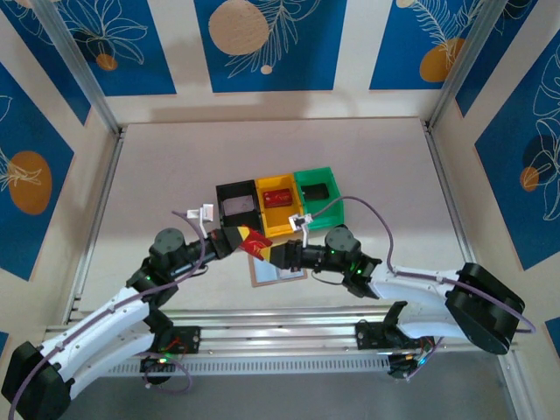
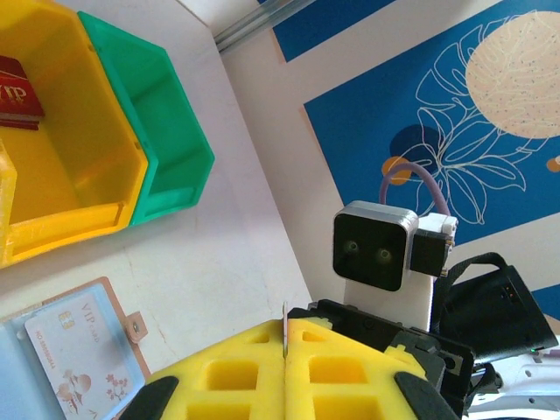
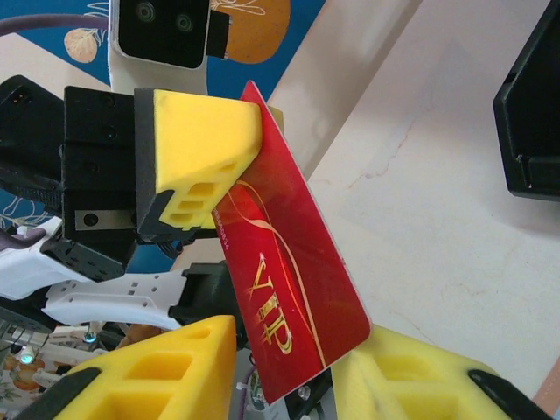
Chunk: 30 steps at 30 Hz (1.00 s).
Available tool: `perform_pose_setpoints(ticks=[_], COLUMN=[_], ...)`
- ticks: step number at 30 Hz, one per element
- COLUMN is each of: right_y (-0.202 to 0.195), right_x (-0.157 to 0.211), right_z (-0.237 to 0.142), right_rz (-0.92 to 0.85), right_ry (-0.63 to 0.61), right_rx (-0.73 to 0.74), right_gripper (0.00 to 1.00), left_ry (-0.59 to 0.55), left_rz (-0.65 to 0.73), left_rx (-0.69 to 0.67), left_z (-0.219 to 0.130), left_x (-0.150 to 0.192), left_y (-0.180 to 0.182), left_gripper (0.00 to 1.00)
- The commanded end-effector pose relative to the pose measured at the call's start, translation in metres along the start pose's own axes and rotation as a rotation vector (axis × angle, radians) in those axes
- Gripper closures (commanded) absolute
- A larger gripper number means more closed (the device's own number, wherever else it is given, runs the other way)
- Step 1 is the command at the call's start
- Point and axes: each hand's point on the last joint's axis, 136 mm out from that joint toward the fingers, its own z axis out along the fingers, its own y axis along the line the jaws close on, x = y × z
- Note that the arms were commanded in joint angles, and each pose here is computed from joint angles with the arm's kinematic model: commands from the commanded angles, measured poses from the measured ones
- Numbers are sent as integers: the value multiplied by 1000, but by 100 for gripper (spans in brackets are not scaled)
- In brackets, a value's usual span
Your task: Take the credit cards out of the card holder
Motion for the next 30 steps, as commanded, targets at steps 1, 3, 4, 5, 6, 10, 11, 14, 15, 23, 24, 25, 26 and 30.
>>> perform_pose_setpoints(ticks=[1, 3, 4, 5, 6, 10, 11, 14, 15, 23, 24, 25, 26, 30], right_y=[16, 16, 18, 18, 18, 16, 16, 17, 17, 16, 15, 15, 13, 8], right_x=[-13, -13, -13, -13, -12, -12, -12, -13, -12, -12, -11, -12, -12, -14], right_z=[4, 4, 4, 4, 4, 3, 3, 4, 4, 4, 4, 3, 3, -2], right_rz=[-43, -45, -48, -49, -49, -51, -50, -57, -57, -60, -59, -59, -57, -61], right_ry=[-36, -38, -36, -35, -35, -37, -35, -29, -22, -13, -10, -13, -14, -13], right_rx=[-44, -44, -48, -48, -49, -42, -41, -39, -40, -32, -28, -22, -14, 22], right_gripper=[68, 70, 72, 74, 74, 81, 83, 92, 94, 100, 100, 100, 100, 100], left_ry=[-13, -12, -10, -11, -11, -13, -13, -14, -14, -31, -33, -35, -35, -33], left_rz=[5, 7, 6, 6, 6, 11, 12, 13, 14, 35, 39, 46, 61, 139], left_rx=[31, 32, 29, 30, 29, 31, 30, 30, 30, 22, 17, 9, -1, -75], left_z=[-2, -2, -2, -2, -2, -2, -2, -2, -2, -6, -6, -7, -9, -17], left_x=[-1, 0, 0, 0, 0, 0, 0, 0, 1, -2, -2, -3, -4, -8], left_y=[-6, -6, -5, -5, -5, -6, -5, -4, -4, -4, -4, -4, -4, -4], left_gripper=[100, 100, 100, 100, 100, 100, 100, 100, 100, 93, 87, 80, 74, 56])
